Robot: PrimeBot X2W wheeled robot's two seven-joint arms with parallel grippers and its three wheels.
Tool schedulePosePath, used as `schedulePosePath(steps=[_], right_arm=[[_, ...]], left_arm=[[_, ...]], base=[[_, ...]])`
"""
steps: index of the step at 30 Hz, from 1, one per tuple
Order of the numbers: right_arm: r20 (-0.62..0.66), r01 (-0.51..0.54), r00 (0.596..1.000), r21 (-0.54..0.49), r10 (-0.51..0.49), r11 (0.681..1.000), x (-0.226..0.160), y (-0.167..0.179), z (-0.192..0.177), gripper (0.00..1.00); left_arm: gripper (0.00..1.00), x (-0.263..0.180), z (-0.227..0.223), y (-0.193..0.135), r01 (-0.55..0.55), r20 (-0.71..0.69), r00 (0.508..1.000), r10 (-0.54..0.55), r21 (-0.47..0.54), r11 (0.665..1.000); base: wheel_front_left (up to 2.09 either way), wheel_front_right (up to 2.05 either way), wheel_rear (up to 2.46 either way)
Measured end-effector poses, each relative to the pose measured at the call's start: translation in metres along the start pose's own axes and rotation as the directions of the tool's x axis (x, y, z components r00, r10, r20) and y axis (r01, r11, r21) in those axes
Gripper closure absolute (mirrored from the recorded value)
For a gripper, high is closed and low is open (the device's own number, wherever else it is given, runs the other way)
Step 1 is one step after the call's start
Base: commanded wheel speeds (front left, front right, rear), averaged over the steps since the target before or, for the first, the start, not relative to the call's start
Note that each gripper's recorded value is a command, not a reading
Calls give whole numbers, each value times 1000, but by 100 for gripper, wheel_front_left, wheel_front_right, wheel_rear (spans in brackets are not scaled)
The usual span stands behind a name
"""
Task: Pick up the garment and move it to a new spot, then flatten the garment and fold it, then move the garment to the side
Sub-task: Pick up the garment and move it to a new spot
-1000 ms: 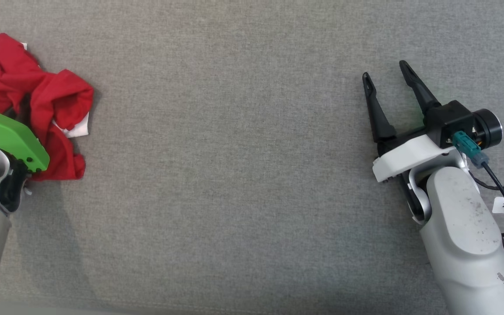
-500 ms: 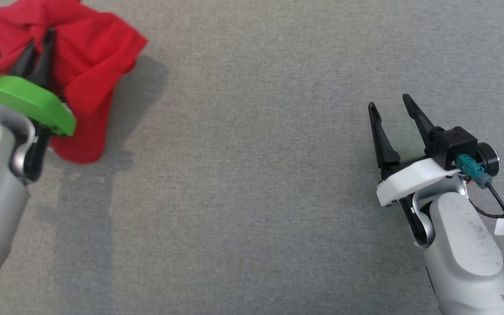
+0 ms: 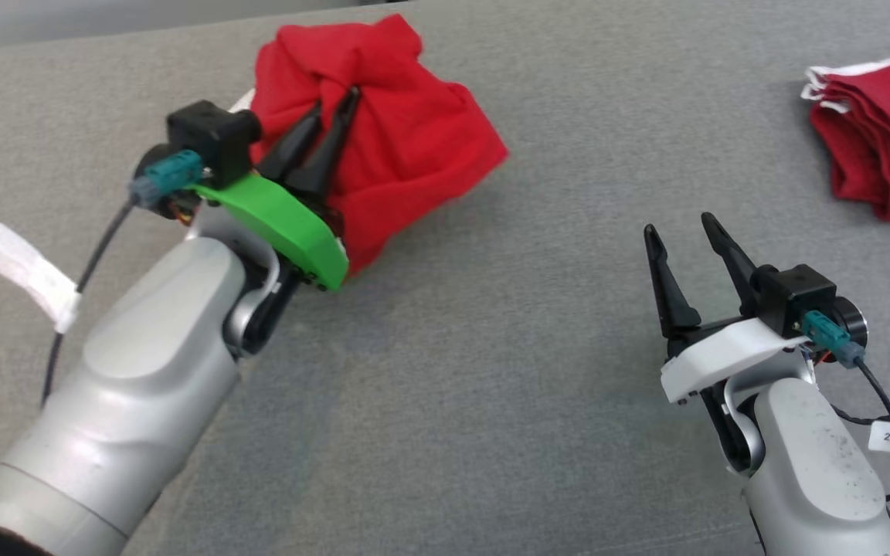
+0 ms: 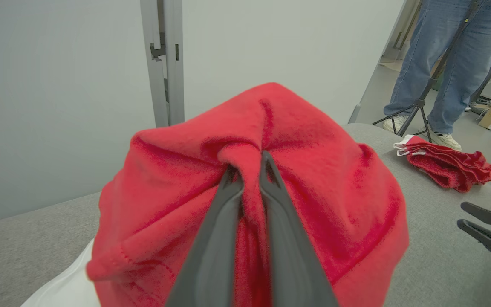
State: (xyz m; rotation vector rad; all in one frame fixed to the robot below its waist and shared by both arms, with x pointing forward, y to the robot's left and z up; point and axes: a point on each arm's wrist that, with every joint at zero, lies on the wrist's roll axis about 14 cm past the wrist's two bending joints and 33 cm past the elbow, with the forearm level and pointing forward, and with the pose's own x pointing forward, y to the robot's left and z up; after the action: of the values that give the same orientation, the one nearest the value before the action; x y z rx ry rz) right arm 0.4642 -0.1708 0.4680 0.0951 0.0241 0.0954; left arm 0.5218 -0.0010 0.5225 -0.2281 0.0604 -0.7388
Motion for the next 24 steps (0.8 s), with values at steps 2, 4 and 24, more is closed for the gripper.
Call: schedulePosePath(steps=[2,4,24], right_arm=[[7,32,999,-5,-32,999,-8,-12,4,0],[10,65,998,-12,-65,998,-17,-24,8,0],[19,146,989,-30,-146,989,-41,-50,14,0]], left_arm=[[100,12,-8,-27,65,-8,998,-65,-23,998],[100,22,-15,-53,124,-16,992,-125,-45,991],[0,-3,-66,-42,-21,-69,998,13,-129,991]], base=[[0,0,0],[0,0,0],[0,0,0]])
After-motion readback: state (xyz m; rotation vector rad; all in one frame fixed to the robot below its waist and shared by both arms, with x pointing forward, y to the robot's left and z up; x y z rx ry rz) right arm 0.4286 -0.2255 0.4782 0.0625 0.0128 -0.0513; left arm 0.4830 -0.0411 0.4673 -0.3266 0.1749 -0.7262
